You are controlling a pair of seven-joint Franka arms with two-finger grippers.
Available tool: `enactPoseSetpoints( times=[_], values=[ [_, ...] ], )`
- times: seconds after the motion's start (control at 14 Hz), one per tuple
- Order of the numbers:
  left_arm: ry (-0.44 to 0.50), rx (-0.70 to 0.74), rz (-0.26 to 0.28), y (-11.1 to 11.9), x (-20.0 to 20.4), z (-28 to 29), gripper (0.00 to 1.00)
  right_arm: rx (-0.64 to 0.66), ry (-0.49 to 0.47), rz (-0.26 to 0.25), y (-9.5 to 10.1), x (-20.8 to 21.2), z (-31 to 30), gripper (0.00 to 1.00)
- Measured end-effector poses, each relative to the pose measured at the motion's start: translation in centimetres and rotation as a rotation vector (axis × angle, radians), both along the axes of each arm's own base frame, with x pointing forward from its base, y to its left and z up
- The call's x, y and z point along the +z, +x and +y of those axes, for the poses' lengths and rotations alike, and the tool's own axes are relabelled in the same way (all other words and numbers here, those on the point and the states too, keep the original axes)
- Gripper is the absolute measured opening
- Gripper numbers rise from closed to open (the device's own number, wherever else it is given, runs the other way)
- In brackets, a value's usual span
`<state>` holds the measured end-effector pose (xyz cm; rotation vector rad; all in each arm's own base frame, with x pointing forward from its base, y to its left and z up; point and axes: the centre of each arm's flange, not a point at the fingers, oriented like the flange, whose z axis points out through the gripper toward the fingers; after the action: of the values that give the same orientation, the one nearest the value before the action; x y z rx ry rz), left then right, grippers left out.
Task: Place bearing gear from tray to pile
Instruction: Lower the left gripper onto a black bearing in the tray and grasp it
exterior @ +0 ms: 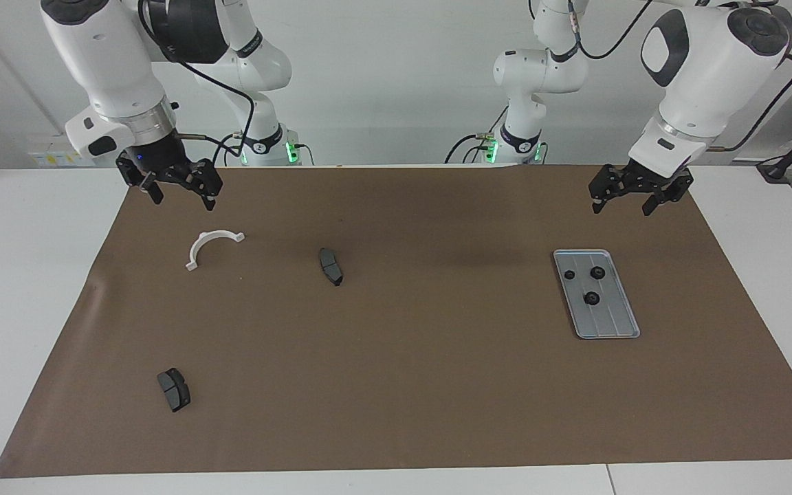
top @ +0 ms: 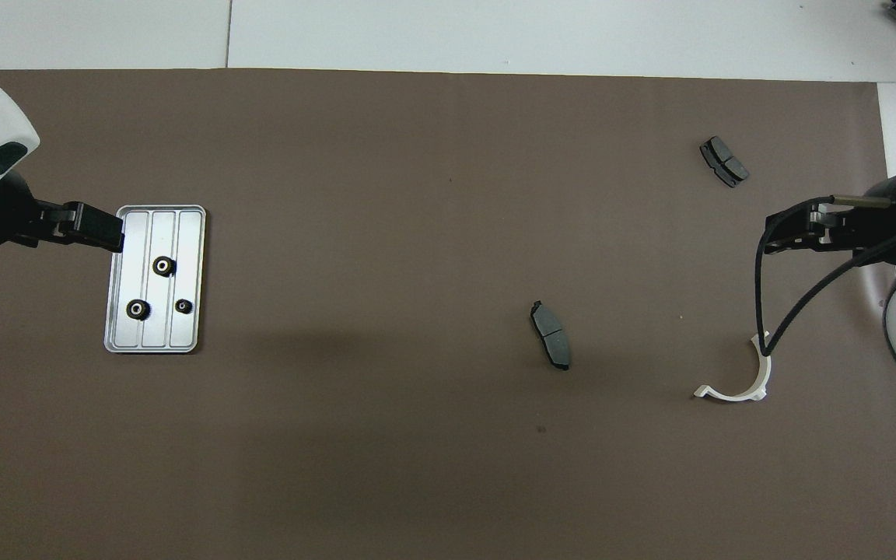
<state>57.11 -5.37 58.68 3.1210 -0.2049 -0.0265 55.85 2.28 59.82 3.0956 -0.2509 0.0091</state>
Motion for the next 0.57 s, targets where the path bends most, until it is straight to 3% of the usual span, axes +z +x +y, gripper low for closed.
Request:
enactPoseSetpoints(
  times=[0.57],
  values=[
    [0.0, 0.004, 0.0, -0.02, 0.04, 0.23, 1.0, 0.0, 0.0, 0.0, 0.0, 0.0, 0.0, 1.0]
  ],
)
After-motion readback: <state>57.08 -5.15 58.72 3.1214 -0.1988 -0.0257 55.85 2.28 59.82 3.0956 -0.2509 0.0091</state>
